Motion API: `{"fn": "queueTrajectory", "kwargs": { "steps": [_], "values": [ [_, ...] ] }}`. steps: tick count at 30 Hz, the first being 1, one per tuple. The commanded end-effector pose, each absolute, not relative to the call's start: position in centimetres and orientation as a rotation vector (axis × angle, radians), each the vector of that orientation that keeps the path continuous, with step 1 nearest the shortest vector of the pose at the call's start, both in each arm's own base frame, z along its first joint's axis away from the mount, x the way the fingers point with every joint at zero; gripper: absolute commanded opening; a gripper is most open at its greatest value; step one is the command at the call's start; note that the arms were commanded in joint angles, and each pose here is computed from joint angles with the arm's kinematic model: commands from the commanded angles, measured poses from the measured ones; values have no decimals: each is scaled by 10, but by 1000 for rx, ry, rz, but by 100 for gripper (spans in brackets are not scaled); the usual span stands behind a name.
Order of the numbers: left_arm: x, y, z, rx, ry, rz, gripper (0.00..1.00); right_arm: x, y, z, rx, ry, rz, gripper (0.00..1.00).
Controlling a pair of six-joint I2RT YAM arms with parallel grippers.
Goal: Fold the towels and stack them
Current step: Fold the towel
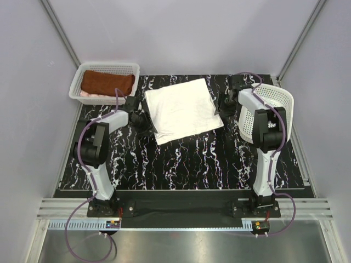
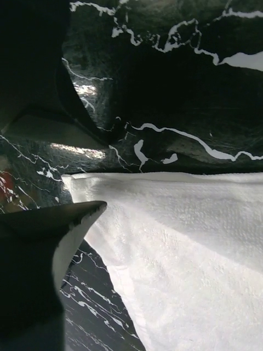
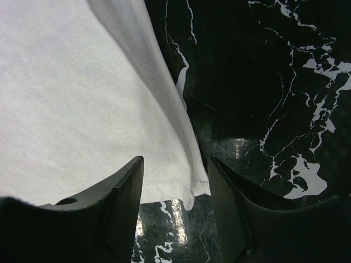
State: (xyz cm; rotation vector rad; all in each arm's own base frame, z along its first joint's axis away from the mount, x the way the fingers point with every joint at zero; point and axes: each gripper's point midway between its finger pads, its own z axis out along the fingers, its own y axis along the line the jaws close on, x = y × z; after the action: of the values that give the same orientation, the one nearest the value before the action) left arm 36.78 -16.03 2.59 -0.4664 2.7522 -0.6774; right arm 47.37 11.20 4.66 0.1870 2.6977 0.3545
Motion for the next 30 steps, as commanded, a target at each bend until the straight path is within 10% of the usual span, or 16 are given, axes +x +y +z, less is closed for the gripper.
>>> {"fn": "queueTrajectory", "kwargs": {
  "steps": [1, 16, 24, 30],
  "values": [
    [361, -147, 32, -460, 2737, -575, 54, 479, 103, 45, 187, 2706, 285, 57],
    [362, -158, 10, -508, 2765, -638, 51, 438, 110, 21, 250, 2793, 272, 43],
    [359, -142, 5, -449, 2823, -496, 3, 407, 129, 16, 236, 2831, 281, 34],
    [341, -109, 15, -431, 2825, -266, 0, 359, 140, 20, 281, 2864, 291, 26]
  ]
}}
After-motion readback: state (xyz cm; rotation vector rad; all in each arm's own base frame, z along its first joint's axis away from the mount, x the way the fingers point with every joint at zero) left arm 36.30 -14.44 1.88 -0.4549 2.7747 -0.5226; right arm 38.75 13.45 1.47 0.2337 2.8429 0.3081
